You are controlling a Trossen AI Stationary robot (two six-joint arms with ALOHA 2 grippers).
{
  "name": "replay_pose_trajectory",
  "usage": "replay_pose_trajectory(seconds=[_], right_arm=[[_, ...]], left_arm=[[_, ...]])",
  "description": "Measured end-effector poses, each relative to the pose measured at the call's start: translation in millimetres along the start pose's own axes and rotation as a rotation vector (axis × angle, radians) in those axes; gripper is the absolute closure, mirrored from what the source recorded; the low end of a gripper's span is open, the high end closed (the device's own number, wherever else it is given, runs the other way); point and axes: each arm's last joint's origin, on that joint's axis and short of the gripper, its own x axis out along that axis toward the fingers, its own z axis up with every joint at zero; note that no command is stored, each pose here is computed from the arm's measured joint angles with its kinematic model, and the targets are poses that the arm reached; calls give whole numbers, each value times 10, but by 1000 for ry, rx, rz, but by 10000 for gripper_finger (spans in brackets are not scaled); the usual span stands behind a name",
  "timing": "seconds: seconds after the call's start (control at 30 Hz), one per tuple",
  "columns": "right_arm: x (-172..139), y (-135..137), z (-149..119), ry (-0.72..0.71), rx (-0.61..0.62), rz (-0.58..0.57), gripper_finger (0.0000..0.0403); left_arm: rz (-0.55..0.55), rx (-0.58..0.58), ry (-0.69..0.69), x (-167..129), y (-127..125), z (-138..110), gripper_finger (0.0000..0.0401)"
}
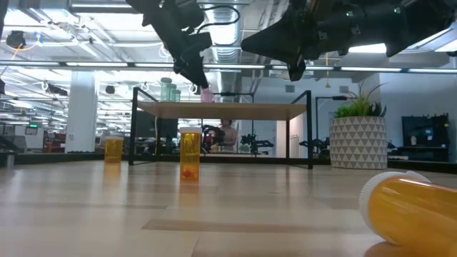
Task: Pick and place medicine bottles onto shelf by color
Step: Put the left pink pill bottle on the shelf aligned with the other pink pill bottle
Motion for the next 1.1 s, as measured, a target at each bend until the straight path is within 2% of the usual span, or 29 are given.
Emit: replay_pose_trajectory(seconds=[1.1], right_arm=[[0, 1, 3, -3, 1, 1, 398]], left_arm=[[-34, -16, 12, 46, -18, -32, 281]])
